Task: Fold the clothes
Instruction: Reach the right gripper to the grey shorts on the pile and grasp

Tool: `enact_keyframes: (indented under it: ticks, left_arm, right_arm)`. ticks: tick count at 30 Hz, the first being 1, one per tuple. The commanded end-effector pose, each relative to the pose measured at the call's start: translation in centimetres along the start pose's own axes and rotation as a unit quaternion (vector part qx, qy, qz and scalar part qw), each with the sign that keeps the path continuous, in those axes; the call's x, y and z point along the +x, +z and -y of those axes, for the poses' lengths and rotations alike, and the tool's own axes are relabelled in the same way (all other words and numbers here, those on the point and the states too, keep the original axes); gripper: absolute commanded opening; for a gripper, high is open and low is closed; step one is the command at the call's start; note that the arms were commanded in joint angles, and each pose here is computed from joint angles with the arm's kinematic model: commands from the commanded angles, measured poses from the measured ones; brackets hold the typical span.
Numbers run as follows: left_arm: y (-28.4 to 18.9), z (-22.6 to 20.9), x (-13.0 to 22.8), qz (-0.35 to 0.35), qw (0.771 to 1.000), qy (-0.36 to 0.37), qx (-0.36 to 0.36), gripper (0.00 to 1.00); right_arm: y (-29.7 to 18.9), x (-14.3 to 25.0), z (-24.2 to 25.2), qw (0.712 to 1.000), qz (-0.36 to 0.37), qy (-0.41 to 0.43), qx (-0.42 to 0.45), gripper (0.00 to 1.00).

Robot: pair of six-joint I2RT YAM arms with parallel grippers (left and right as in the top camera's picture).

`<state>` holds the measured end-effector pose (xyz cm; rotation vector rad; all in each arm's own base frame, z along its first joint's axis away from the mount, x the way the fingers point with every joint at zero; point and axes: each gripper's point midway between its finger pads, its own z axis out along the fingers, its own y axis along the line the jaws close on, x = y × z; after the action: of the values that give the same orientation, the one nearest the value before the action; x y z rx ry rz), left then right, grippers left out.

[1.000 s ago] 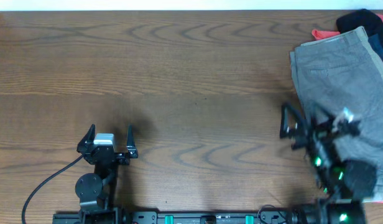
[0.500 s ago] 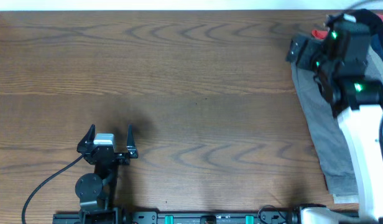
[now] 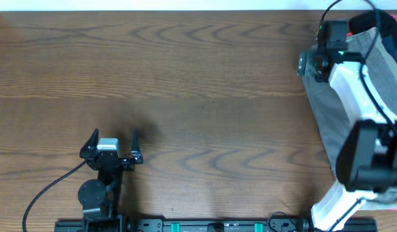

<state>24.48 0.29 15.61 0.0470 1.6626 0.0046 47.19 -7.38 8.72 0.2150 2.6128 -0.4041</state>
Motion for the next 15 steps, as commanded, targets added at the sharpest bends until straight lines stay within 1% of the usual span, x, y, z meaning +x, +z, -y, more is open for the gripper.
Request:
enact_keyframes:
  ticks: [1, 6, 10, 11, 13, 15]
  left_arm:
    - [0.1, 0.1, 1.5, -0.021, 1.0, 0.004, 0.005, 0.98]
    - [0.1, 0.1, 1.5, -0.021, 1.0, 0.004, 0.005, 0.98]
    - [0.1, 0.1, 1.5, -0.021, 1.0, 0.004, 0.005, 0.98]
    - [0.1, 0.1, 1.5, -0.021, 1.0, 0.004, 0.005, 0.98]
    - [0.1, 0.1, 1.5, -0.021, 1.0, 0.004, 0.005, 0.98]
    - [0.1, 0.1, 1.5, -0.021, 1.0, 0.004, 0.005, 0.98]
  right_arm:
    - [2.6, 0.4, 0.4, 0.999, -0.017, -0.022, 0.022, 0.98]
    - [6.2, 1.6, -0.6, 0.999, -0.031, -0.03, 0.022, 0.99]
    - [7.5, 1.8, -1.1, 0.999, -0.03, -0.029, 0.021, 0.97]
    - [7.5, 1.8, -1.1, 0.999, -0.029, -0.029, 0.021, 0.95]
    - [7.6, 1.6, -1.1, 0.999, -0.025, -0.027, 0.021, 0.83]
    - [7.6, 1.5, -1.1, 0.999, -0.022, -0.026, 0.021, 0.65]
